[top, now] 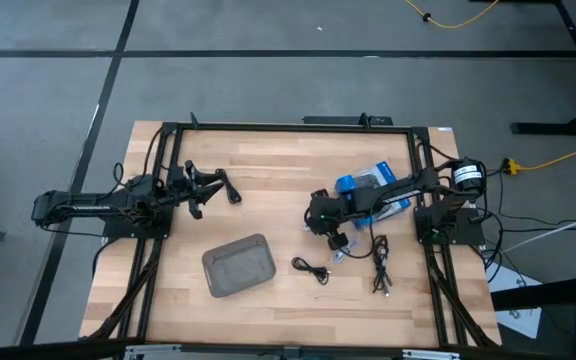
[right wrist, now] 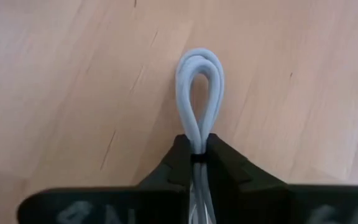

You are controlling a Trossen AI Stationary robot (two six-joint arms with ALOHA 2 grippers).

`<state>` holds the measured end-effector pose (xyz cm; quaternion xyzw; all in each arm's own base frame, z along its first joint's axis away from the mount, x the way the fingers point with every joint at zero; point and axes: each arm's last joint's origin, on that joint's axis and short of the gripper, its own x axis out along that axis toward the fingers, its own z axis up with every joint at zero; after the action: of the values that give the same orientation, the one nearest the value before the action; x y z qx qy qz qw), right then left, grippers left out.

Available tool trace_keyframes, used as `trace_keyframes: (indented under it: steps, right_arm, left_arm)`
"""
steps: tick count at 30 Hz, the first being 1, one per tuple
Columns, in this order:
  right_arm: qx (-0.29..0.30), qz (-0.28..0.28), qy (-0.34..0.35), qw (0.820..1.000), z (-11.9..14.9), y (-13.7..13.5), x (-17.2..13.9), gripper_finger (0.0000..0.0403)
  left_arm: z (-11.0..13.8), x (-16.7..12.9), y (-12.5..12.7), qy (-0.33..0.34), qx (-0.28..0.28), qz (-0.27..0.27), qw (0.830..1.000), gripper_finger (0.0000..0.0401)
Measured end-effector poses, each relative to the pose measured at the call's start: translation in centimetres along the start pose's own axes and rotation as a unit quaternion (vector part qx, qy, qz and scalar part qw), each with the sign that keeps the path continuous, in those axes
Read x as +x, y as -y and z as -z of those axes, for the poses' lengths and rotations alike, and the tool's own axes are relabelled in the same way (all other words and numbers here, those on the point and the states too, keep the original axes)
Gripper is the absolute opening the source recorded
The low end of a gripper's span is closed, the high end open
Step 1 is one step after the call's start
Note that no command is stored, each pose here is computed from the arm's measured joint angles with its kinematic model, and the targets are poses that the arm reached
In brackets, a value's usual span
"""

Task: Pick and place USB-C Cables
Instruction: Put the white charger cable into the black bin

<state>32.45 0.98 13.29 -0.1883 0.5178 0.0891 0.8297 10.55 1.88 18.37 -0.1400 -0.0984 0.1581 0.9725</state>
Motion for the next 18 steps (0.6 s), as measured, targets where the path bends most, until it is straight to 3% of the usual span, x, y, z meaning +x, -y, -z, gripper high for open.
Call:
trace_keyframes:
  steps: [8,11,16,18]
  right_arm:
    - [0.002,0.074,0.064,0.995,-5.0,2.5,-3.0,0.0029]
    - [0.015,0.099,0.131,0.986,-7.7,4.1,-4.9,0.0029]
    - [0.018,0.040,0.318,0.947,-12.0,5.0,-7.8,0.0029]
    - [0.014,0.007,0.361,0.932,-13.4,4.5,-8.0,0.0029]
  left_arm:
    - [0.0,0.0,0.0,0.000,0.000,0.000,1.000,0.0140]
    - [0.0,0.0,0.0,0.002,-0.001,0.000,1.000,0.0140]
    - [-0.1,0.0,-0.1,0.010,-0.002,-0.019,1.000,0.0140]
    - [-0.1,0.0,-0.1,0.013,-0.002,-0.027,1.000,0.0140]
